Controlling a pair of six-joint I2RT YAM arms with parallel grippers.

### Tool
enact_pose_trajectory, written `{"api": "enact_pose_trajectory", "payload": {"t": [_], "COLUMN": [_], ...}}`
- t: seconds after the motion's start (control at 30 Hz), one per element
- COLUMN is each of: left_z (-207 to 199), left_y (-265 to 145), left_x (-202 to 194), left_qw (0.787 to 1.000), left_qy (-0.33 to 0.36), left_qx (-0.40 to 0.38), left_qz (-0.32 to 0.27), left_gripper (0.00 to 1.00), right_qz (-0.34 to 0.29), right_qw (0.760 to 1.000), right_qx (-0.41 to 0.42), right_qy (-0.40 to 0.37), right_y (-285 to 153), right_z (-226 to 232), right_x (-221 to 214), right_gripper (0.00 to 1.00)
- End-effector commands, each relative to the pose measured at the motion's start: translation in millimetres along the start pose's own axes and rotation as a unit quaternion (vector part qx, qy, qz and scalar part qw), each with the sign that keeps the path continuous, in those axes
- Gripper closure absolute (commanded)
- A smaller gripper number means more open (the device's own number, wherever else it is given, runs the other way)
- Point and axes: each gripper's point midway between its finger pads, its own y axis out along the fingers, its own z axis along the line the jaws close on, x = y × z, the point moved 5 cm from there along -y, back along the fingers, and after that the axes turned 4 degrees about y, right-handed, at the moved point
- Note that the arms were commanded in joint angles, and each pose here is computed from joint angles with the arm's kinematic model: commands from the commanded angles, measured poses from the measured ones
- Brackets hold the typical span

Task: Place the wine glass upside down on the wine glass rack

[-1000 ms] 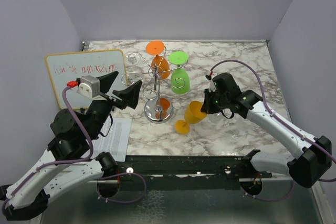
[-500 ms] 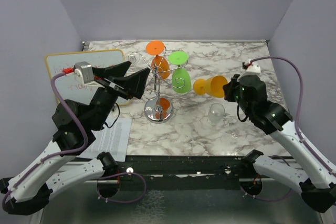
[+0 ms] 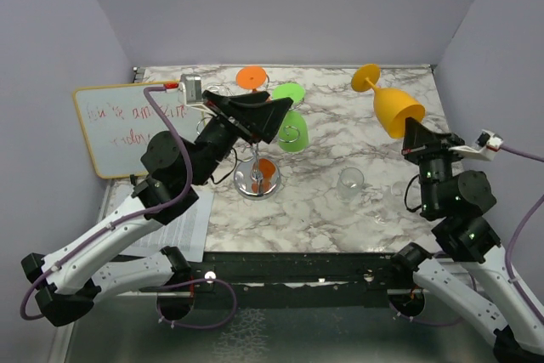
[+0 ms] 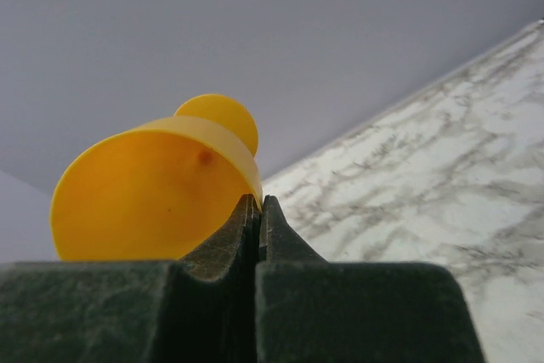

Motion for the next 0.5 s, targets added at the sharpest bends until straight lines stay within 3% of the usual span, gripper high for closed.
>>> {"api": "enact_pose_trajectory", "payload": {"t": [0.0,0.17,0.47], "left_z": [-34.2,-57.4,-67.8], "left_y": [15.4,37.0,59.9], "left_x": [8.4,0.9,-17.8], "left_qw": [0.994,0.981,0.965], "left_qy": [-0.075,-0.123,-0.183], "left_qx": [-0.083,-0.145,-0.181], "left_qz": [-0.005,0.020,0.047], "left_gripper": [0.01,0.01,0.04], "right_qz": [-0.069,-0.089,-0.058], "right_qw": [0.983,0.954,0.911], "right_qx": [0.127,0.234,0.361], "right_qy": [0.114,0.167,0.191], "right_y": [-9.4,-22.3,-30.4], "right_z": [41.2,68.0,106.7], "right_x": [37.0,50.8,43.2], "right_gripper": [0.99,0.99,0.99]}}
